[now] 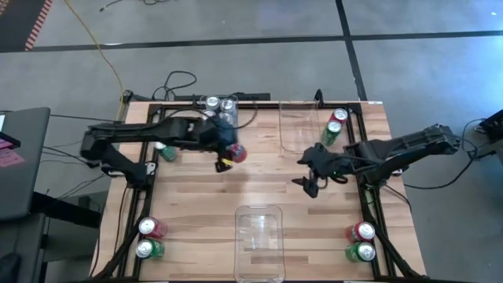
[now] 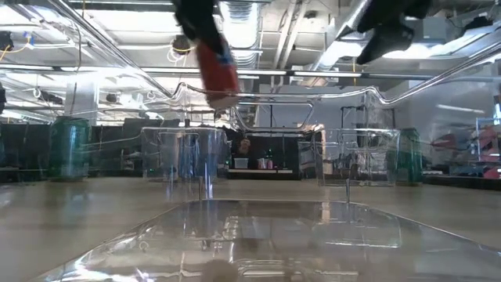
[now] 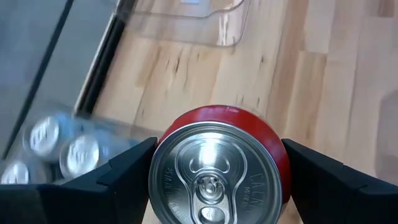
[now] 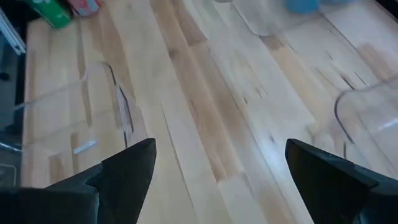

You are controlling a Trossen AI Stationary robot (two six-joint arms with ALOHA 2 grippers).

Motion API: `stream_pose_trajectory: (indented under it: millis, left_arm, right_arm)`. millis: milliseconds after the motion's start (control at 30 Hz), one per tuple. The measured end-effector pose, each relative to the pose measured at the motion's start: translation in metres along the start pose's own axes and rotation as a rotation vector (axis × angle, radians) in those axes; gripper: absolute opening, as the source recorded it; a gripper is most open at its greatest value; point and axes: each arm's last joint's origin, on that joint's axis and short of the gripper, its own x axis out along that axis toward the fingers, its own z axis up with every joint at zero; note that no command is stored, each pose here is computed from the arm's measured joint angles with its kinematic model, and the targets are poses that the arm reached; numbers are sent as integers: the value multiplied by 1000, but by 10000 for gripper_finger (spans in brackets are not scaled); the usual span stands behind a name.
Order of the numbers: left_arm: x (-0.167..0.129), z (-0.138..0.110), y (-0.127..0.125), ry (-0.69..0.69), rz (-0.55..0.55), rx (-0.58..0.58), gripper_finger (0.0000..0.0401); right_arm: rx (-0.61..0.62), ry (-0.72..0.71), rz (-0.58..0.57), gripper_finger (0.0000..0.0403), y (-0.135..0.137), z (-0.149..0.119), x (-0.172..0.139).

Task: Sort soda cans
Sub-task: Put the top right red soda can into the top right transparent bin

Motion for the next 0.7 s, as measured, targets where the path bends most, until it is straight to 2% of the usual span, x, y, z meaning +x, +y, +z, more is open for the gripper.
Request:
stream_pose_trajectory:
  millis: [200, 333, 533, 700]
  left_arm:
    - [22, 50, -7, -79, 7, 113, 301]
    - [38, 81, -1, -114, 17, 165, 301]
    - [72, 112, 29, -152, -23, 162, 301]
    - [115, 126, 63, -158, 18, 135, 301]
  right_arm:
    - [24, 42, -81, 375, 7, -17, -7]
    - [17, 60, -128, 375, 11, -26, -11]
    - [5, 47, -184, 375, 16, -38, -18]
    - [23, 38, -246, 375, 20, -51, -23]
